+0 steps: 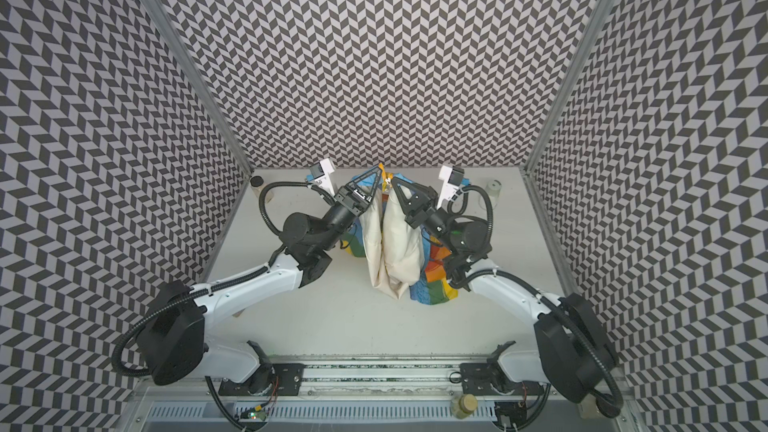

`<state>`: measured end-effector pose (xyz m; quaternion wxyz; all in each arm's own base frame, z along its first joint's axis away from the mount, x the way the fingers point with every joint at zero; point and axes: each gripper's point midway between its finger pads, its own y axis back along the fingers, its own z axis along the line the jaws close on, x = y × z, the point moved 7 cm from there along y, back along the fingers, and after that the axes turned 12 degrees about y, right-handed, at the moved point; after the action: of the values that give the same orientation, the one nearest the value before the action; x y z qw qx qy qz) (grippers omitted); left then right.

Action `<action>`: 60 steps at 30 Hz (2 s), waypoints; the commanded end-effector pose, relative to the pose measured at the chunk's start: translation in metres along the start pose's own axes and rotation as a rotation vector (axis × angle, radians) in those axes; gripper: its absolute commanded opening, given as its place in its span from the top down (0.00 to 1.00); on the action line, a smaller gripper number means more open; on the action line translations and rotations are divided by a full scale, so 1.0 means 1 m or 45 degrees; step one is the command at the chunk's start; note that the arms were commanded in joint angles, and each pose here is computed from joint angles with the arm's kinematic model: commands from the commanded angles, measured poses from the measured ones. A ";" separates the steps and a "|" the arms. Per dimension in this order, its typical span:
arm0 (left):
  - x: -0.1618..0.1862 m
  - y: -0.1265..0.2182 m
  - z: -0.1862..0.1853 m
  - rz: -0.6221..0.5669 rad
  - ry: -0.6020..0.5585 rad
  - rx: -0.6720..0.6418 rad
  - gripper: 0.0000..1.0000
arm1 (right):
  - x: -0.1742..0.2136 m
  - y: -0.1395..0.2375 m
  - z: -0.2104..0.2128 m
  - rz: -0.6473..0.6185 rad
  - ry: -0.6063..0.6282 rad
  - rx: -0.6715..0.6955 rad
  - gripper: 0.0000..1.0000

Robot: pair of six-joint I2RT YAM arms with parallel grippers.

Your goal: Zip up the jacket

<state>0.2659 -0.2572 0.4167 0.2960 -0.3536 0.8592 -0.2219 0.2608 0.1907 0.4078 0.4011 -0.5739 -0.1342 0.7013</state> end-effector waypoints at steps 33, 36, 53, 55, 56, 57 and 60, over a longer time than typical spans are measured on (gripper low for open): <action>-0.002 -0.001 -0.019 0.005 -0.025 0.105 1.00 | -0.017 -0.001 0.020 -0.108 0.052 -0.085 1.00; -0.002 0.000 -0.019 0.001 -0.030 0.101 1.00 | -0.018 0.000 0.020 -0.117 0.051 -0.075 1.00; 0.004 0.001 -0.019 0.038 -0.046 0.082 1.00 | -0.019 0.002 0.020 -0.127 0.051 -0.064 1.00; 0.005 0.001 -0.020 0.044 -0.048 0.083 1.00 | -0.020 0.002 0.020 -0.132 0.052 -0.061 1.00; 0.006 0.001 -0.019 0.049 -0.048 0.079 1.00 | -0.021 0.002 0.020 -0.134 0.053 -0.060 1.00; 0.006 0.001 -0.020 0.053 -0.051 0.077 1.00 | -0.021 0.002 0.021 -0.135 0.052 -0.059 1.00; 0.008 0.003 -0.019 0.058 -0.062 0.064 1.00 | -0.021 0.003 0.020 -0.139 0.050 -0.050 1.00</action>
<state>0.2626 -0.2611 0.4150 0.3072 -0.3450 0.8610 -0.2129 0.2599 0.1894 0.4068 0.4149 -0.5664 -0.1321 0.6997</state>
